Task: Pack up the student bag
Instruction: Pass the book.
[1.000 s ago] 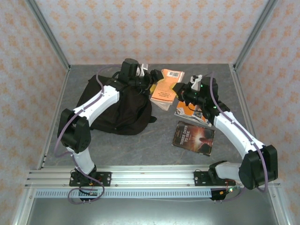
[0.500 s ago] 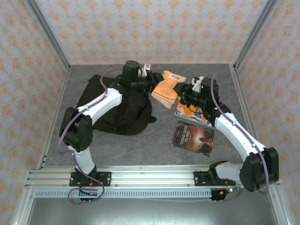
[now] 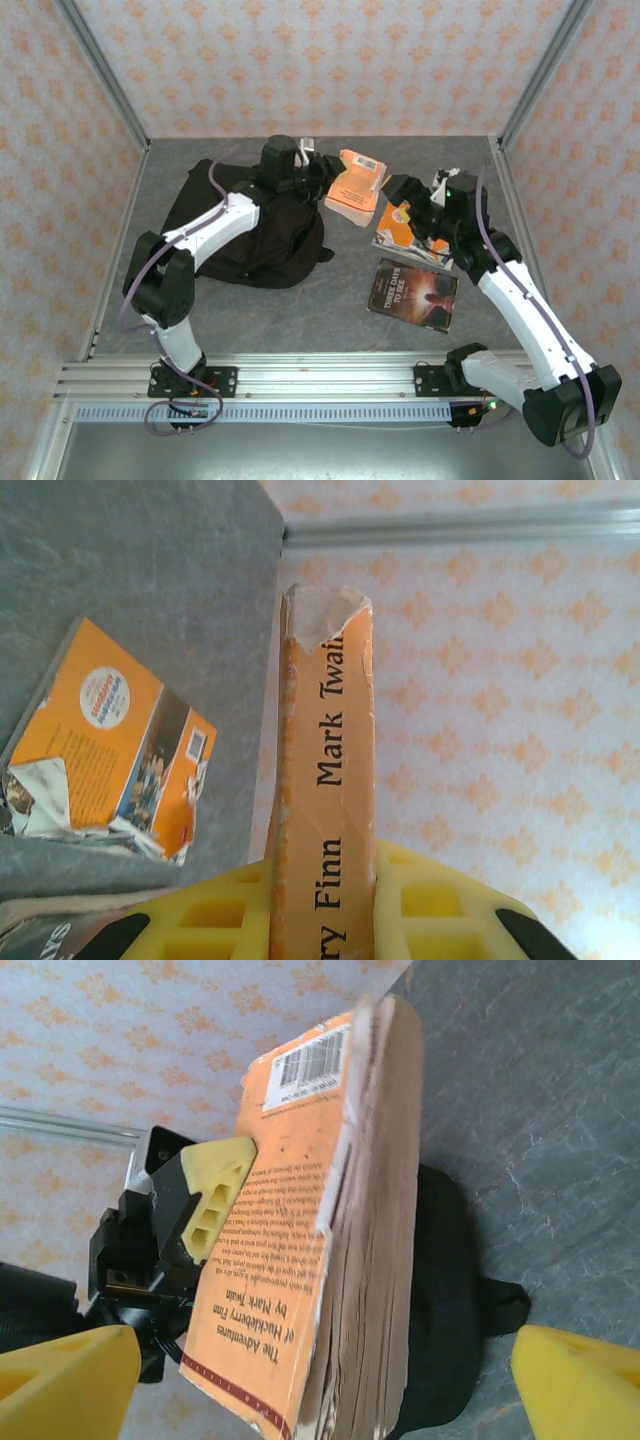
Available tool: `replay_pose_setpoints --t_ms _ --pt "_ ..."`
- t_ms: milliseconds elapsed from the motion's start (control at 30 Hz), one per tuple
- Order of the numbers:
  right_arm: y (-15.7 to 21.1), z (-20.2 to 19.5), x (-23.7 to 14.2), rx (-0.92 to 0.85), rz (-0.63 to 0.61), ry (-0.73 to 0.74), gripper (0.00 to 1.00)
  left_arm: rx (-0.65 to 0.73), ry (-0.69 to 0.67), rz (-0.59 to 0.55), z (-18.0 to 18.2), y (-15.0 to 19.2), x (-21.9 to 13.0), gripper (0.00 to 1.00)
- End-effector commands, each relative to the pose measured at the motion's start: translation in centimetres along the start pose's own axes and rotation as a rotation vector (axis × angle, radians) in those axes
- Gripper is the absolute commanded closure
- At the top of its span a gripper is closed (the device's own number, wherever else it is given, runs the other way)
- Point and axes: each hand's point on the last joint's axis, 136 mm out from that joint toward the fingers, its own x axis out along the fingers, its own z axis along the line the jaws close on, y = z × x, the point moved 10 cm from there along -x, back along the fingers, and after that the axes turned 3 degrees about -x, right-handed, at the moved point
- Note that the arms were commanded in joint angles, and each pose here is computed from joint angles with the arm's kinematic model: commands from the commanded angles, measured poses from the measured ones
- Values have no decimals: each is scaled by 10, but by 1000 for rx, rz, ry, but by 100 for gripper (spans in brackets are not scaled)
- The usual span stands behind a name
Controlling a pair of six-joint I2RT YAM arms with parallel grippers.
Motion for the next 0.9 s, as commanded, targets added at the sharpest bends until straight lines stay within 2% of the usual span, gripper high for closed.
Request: replay_pose_setpoints --t_ms 0,133,200,400,533,600,667,867 --pt "7 5 -4 120 -53 -89 2 -29 188 -230 -34 20 -23 100" --pt "20 13 -3 211 -105 -203 2 -67 227 -457 -35 47 -33 100" --pt "27 16 -1 245 -136 -250 2 -61 243 -524 -43 56 -36 100" --pt "30 17 7 323 -233 -327 2 -141 313 -658 -37 74 -43 100" --pt "28 23 13 349 -253 -367 2 -145 310 -683 -33 75 -41 100" --pt "29 27 16 340 -226 -357 3 -143 308 -708 -32 74 -43 100" --pt "31 24 15 302 -200 -274 3 -118 302 -738 -34 72 -48 100" --pt "39 -5 -11 322 -288 -175 4 -94 293 -793 -45 66 -59 100"
